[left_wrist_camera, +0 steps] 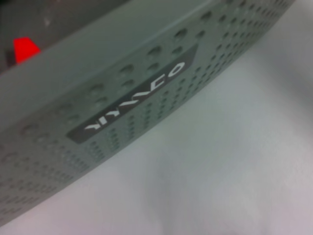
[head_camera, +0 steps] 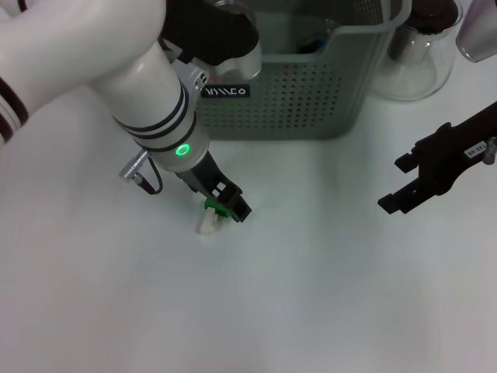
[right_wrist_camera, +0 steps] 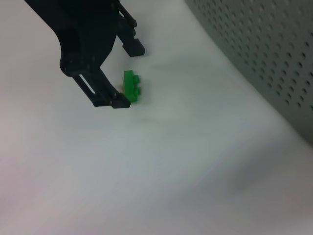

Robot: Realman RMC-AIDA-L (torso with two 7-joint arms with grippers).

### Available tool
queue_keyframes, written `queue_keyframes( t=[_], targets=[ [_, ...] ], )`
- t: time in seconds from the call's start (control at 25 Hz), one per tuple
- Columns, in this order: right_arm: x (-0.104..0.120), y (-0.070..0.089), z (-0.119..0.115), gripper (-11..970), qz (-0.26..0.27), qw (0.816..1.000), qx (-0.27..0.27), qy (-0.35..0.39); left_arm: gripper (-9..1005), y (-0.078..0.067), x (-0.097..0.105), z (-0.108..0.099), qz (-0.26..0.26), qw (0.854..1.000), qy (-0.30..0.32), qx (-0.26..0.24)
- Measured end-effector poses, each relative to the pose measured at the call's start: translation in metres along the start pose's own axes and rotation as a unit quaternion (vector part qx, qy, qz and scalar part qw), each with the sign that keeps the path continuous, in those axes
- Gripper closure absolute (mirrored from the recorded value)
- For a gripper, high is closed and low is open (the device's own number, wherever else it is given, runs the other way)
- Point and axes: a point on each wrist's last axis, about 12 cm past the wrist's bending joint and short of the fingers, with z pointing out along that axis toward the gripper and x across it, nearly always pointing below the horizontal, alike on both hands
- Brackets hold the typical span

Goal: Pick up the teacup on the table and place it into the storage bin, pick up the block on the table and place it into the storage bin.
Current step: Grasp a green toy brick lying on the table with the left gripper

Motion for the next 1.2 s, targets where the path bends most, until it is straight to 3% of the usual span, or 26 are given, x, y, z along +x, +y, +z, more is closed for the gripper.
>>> queue_keyframes(
  t=[0.84, 1.08, 1.2],
  targets=[
    [-0.0005, -0.001, 0.001, 48, 0.001, 1.0, 0.005, -0.003, 187, 0.0019, 0.002, 0.0086, -0.003, 1.0, 0.002, -0.004],
    [-0.0009, -0.0018, 0.001, 48, 0.001, 1.0, 0.008, -0.004, 312, 0.0028, 0.0021, 0.0105, -0.004, 1.0, 0.002, -0.004],
    [-0.0009, -0.0018, 0.001, 48, 0.001, 1.0, 0.008, -0.004, 310, 0.0029, 0.0022, 0.0107, -0.004, 1.0, 0.001, -0.005]
  ],
)
